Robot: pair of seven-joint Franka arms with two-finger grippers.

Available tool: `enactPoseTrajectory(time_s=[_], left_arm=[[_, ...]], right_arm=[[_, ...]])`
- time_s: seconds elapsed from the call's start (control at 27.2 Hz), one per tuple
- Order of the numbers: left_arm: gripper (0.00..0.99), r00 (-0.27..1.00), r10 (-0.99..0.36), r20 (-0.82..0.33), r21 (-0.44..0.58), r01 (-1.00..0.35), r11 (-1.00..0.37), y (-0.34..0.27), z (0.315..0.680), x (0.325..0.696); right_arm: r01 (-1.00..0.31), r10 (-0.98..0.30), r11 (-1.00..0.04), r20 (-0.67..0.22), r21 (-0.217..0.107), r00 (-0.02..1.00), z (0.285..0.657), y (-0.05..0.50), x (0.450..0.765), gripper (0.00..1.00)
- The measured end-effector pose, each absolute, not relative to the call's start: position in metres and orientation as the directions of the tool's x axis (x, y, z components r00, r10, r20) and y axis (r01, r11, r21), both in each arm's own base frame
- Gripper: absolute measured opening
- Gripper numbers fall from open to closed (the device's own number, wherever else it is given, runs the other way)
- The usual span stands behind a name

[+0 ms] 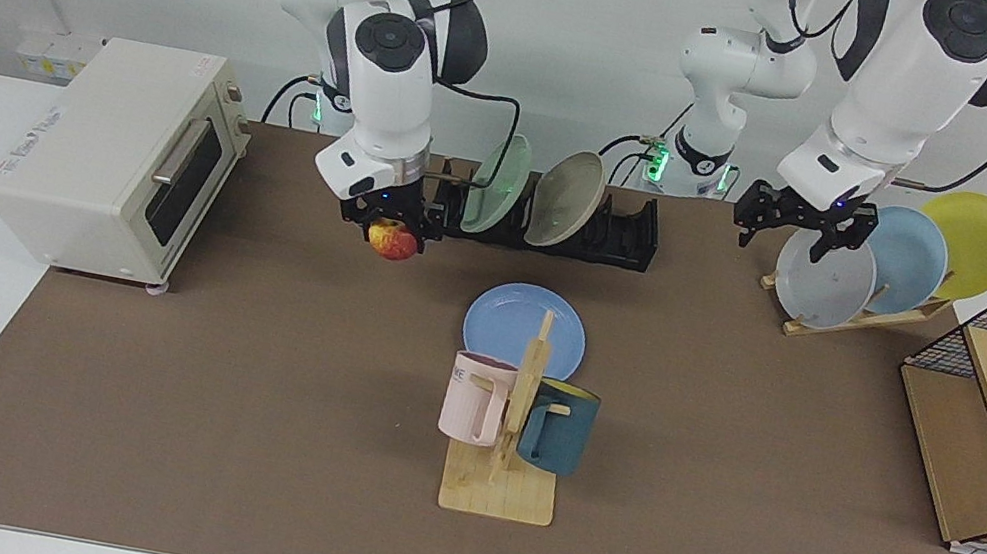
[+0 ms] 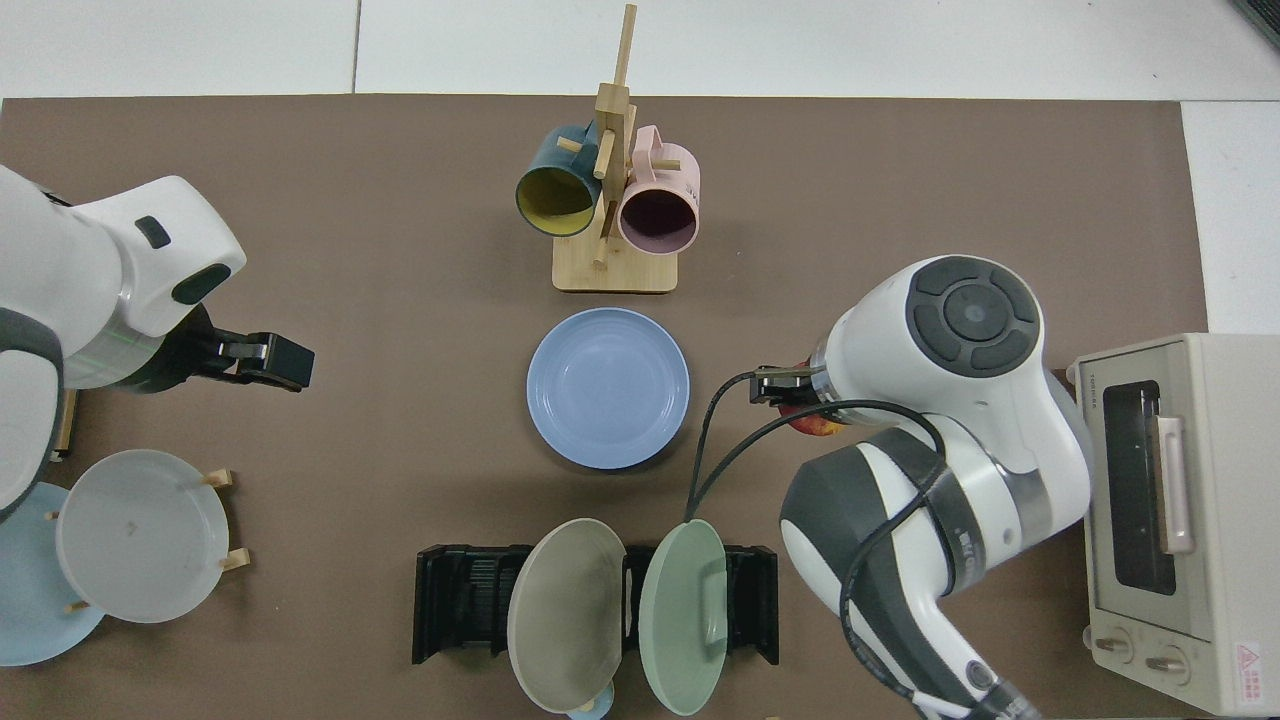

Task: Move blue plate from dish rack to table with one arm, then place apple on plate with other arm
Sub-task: 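Move the apple over the blue plate with the right gripper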

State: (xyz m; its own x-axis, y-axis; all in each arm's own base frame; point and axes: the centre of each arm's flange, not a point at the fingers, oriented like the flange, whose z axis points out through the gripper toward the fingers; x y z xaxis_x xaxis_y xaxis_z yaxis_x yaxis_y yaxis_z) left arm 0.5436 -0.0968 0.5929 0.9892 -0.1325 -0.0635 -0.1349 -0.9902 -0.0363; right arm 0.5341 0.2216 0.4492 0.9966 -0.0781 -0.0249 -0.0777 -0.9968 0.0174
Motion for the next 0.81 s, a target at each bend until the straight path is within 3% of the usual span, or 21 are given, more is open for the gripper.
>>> enactPoseTrajectory(time_s=[0.37,0.81], left_arm=[[0.987,0.992,-0.116,-0.056,-0.041,-0.118,-0.992,-0.086,0.603,0.544],[0.991,0.992,-0.111,-0.053,-0.019,-0.112,-0.994,-0.058,0.606,0.547]], right_arm=[[-0.121,-0.121,-0.993,-0.044,0.002,0.992,0.431,0.285,0.532,0.81],[-0.168,-0.165,-0.985,-0.054,-0.040,0.985,0.390,0.367,0.524,0.81]])
